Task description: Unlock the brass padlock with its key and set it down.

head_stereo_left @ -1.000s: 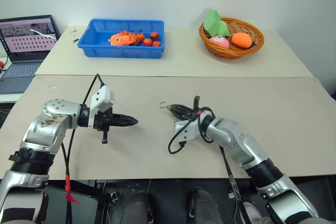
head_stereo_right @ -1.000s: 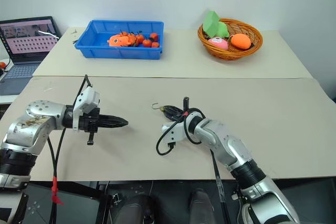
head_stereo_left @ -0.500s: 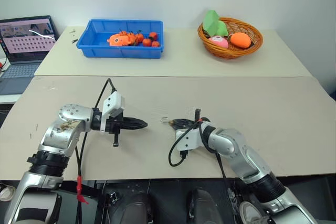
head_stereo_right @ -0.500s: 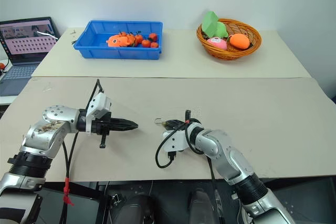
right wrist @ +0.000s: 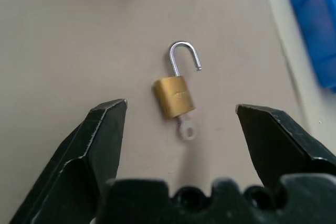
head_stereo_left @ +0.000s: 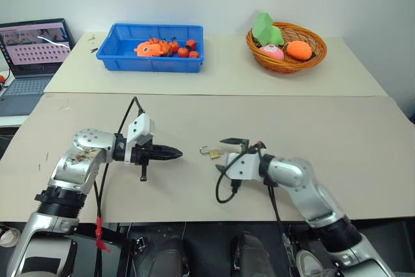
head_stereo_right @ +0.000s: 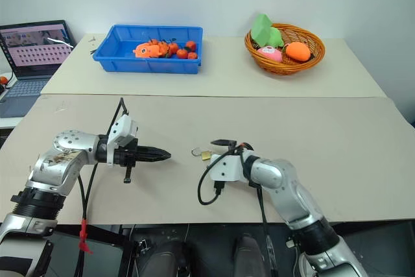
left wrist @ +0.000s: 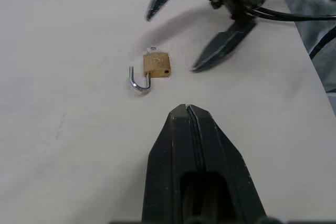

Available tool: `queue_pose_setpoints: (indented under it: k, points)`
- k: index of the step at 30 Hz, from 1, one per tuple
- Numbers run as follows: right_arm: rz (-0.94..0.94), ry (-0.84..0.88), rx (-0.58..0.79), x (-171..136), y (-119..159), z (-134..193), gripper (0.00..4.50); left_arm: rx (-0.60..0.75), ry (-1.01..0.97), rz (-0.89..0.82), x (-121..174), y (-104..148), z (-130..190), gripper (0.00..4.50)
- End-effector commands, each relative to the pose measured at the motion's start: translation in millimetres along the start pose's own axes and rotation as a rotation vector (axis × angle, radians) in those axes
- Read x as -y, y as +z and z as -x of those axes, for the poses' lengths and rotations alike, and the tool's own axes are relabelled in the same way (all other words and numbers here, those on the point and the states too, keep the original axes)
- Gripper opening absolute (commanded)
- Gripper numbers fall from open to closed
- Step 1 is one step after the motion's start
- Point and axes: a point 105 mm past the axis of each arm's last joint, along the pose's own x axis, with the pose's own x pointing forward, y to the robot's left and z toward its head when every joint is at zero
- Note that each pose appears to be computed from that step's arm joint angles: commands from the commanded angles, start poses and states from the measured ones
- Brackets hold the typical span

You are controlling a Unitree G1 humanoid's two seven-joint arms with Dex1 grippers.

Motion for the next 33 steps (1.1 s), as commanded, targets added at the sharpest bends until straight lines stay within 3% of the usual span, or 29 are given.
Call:
queue_pose_setpoints:
  k: [1,6,9,14,19,25,33]
  points:
    - [-0.403,-0.04,0.071,17.1,-4.8,33.2,4.08,0.079,0.126,0.017,-8.9,12.1,11.2,0.0]
    - [-0.593,-0.405,-0.009,60.2,-44.5,61.4,4.08,0.179,0.267,0.099,-9.7,19.8,19.9,0.0]
    - [-0.646,-0.702,-0.088,77.0,-67.1,79.0,4.08,0.255,0.473,0.181,-23.2,17.7,31.1,0.0]
    - [-0.648,-1.112,-0.232,83.6,-93.5,111.2,4.08,0.268,1.074,0.265,-74.7,-16.4,72.2,0.0]
    - [-0.6,-1.213,-0.27,81.7,-101.4,118.9,4.08,0.295,1.356,0.364,-95.2,-53.6,91.9,0.0]
    - [-0.605,-1.216,-0.282,74.7,-121.2,127.2,4.08,0.292,1.428,0.45,-107.6,-84.6,91.5,0.0]
    - [-0.617,-1.195,-0.276,70.1,-132.3,119.6,4.08,0.31,1.438,0.405,-111.4,-90.7,93.0,0.0]
